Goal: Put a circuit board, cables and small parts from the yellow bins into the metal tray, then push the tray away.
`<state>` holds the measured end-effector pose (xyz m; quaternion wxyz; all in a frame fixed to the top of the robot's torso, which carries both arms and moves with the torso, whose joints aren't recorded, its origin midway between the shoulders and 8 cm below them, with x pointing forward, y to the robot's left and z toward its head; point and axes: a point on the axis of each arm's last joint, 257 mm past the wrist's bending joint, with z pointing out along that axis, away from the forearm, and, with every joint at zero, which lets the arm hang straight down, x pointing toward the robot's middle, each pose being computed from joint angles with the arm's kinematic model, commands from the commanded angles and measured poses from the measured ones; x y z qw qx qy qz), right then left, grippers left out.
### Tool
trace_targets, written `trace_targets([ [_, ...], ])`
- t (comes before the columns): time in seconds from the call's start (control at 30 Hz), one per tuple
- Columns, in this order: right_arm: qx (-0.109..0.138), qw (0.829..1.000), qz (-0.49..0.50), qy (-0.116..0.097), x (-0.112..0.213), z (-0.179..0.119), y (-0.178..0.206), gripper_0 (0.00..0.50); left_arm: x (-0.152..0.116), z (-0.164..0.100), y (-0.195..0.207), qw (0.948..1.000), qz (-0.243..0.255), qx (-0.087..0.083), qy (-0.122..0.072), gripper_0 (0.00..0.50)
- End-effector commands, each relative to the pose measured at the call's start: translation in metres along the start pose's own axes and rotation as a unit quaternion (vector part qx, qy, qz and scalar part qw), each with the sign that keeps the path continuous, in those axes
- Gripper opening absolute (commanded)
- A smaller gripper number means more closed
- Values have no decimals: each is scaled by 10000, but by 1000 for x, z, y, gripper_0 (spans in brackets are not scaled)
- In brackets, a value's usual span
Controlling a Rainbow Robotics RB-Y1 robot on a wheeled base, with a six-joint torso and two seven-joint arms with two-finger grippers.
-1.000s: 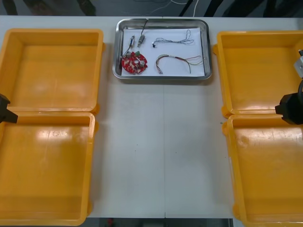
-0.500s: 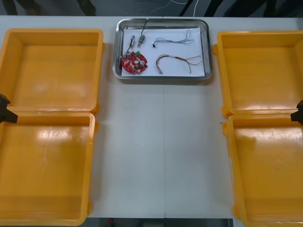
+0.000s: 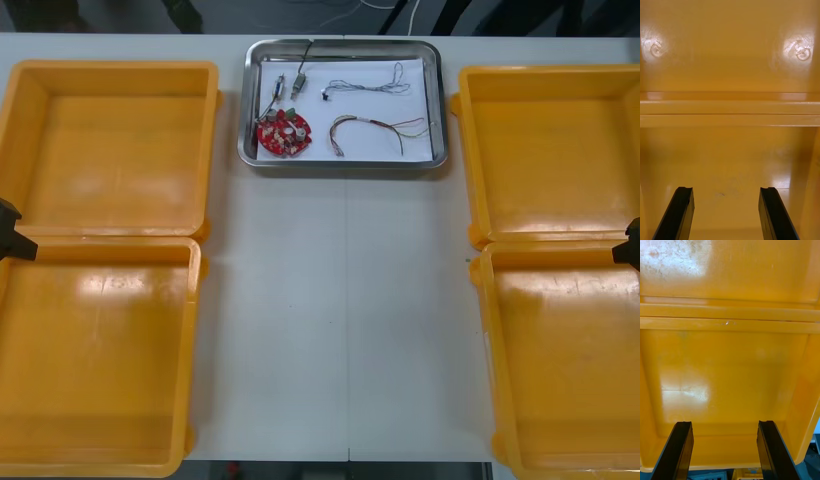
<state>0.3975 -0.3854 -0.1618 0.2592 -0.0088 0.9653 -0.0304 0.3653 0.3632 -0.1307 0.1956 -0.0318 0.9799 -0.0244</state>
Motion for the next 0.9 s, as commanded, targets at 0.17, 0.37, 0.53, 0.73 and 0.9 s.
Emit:
trace_targets([
  [0.17,159,9999,6,-10,1,-8,-15,500,-3,-15,13,9997,-33,-223,-121,500],
  [0.37,159,9999,6,-10,1,-8,-15,500,-3,-15,13,9997,-33,-223,-121,500],
  [0.53,159,9999,6,-10,1,-8,-15,500,-3,-15,13,9997,-33,-223,-121,500],
  [0.73,159,9999,6,-10,1,-8,-15,500,-3,-15,13,9997,-33,-223,-121,500],
  [0.9,159,9999,6,-10,1,-8,-15,500,-3,-15,13,9997,-33,-223,-121,500],
])
